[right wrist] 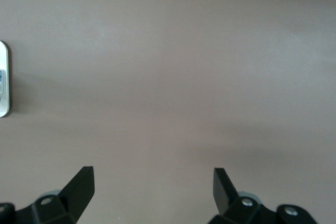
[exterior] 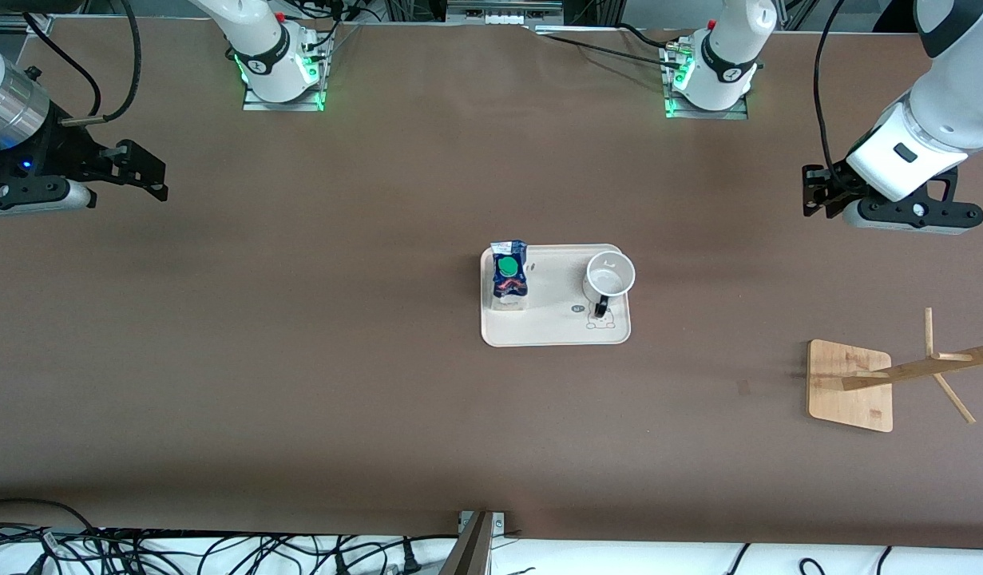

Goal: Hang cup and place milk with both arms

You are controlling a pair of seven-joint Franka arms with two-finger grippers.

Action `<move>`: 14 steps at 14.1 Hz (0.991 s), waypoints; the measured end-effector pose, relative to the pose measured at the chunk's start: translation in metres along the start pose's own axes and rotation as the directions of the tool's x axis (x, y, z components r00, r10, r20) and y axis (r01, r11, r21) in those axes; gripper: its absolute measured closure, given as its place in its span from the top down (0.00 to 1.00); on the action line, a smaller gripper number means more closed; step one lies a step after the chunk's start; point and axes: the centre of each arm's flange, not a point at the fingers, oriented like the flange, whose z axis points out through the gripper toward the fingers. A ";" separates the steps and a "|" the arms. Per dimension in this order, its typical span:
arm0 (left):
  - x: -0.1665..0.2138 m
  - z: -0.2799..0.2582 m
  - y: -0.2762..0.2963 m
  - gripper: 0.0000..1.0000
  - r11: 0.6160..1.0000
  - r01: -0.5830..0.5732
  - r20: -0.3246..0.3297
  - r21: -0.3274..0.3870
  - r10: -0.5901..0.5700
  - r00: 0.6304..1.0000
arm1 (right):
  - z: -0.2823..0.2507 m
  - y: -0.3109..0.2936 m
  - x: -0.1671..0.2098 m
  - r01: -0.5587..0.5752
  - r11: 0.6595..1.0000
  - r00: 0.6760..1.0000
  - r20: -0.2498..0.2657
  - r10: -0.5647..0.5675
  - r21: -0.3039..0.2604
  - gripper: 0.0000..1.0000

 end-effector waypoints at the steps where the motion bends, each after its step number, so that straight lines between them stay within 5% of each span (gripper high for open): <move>1: 0.000 0.000 0.000 0.50 1.000 0.000 0.000 0.000 0.000 1.000 | 0.000 0.000 0.000 -0.007 1.000 1.000 0.000 0.007 0.000 1.00; 6: 0.000 0.000 0.000 0.97 1.000 -0.001 0.000 0.000 0.001 1.000 | 0.000 0.000 0.000 -0.017 1.000 1.000 0.001 0.017 0.000 1.00; 14: 0.000 0.000 0.001 1.00 1.000 -0.001 0.000 0.000 0.001 1.000 | 0.001 0.000 0.001 -0.017 1.000 1.000 0.002 0.017 0.000 1.00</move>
